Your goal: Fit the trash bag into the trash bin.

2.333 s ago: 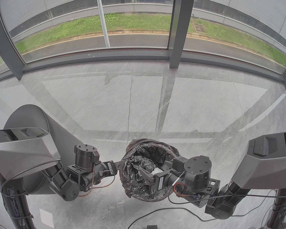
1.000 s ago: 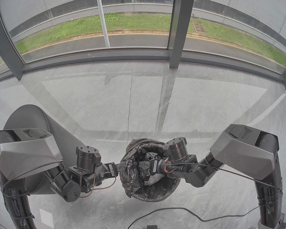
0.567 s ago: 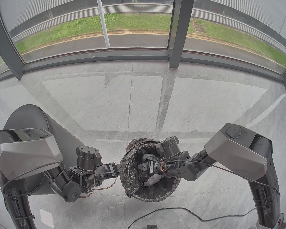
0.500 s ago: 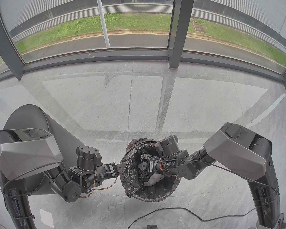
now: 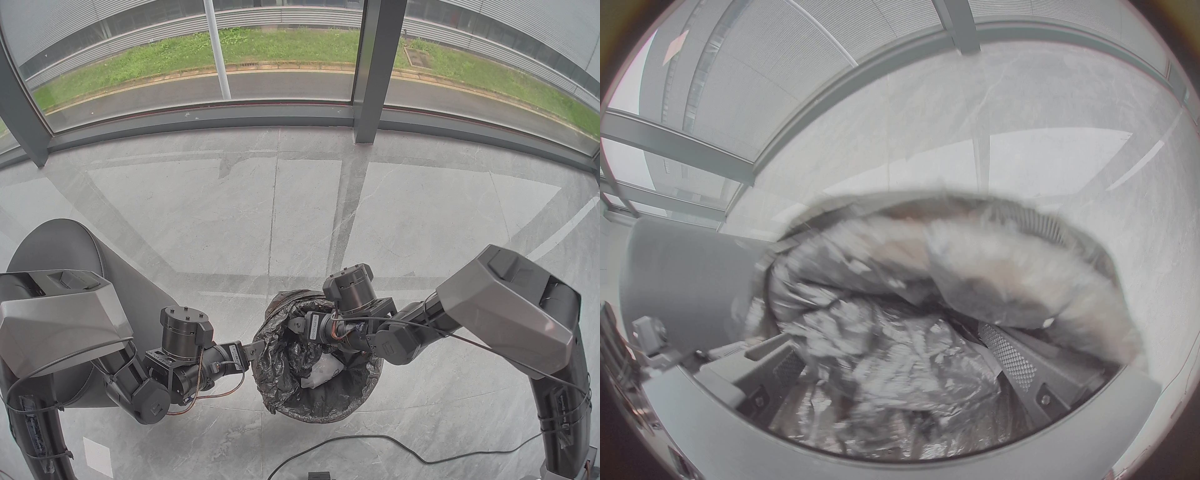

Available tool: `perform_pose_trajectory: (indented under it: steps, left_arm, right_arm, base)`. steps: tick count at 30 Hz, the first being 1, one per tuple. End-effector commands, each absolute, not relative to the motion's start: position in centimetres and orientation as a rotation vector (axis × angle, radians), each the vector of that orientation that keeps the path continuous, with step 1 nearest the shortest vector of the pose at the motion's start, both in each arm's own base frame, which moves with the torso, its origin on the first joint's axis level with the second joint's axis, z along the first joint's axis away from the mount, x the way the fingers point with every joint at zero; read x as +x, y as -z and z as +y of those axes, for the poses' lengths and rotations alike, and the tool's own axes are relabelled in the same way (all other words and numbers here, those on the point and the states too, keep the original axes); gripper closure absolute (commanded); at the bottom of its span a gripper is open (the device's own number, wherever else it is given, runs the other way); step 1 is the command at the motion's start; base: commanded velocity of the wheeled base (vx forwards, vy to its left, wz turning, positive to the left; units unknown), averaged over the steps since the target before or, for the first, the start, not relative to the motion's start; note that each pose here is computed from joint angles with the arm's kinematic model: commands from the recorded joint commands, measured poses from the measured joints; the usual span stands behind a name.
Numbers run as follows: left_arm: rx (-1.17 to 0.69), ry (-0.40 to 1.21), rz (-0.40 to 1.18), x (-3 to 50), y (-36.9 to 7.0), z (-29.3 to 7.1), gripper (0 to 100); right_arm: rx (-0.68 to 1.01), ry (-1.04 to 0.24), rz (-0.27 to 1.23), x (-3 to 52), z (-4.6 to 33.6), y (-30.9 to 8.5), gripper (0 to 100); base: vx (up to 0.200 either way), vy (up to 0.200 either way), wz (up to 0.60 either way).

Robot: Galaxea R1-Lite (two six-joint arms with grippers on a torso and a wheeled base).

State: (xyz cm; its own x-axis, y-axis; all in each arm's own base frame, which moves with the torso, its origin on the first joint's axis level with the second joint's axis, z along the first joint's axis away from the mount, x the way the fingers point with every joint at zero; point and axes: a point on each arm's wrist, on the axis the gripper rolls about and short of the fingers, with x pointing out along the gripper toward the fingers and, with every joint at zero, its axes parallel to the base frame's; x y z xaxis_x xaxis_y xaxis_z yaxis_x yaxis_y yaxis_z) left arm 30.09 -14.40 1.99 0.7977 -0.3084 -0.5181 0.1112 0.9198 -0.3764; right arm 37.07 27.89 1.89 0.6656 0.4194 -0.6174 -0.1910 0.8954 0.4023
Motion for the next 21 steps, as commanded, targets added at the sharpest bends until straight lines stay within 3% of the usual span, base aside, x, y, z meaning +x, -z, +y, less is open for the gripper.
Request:
perform_pose_trajectory:
  steps: [1, 7, 13, 21]
  left_arm:
    - [-0.338, 0.230, 0.610, 30.1, -1.9, -14.4, 0]
    - [-0.338, 0.240, 0.603, 29.8, -2.3, -14.7, 0]
    - [-0.345, 0.249, 0.580, 29.4, -3.3, -14.5, 0]
    - [-0.351, 0.270, 0.556, 28.8, -4.5, -14.7, 0]
  right_arm:
    - [0.352, -0.418, 0.652, 33.6, 27.7, -9.7, 0]
    - [0.366, -0.496, 0.580, 28.3, 26.5, -15.4, 0]
    - [0.310, -0.371, 0.491, 26.4, 25.7, -16.8, 0]
    - [0.334, -0.324, 0.416, 25.2, 21.8, -20.0, 0]
  base:
    - [0.000, 0.000, 0.00]
    - [0.000, 0.000, 0.00]
    - [0.000, 0.000, 0.00]
    - [0.000, 0.000, 0.00]
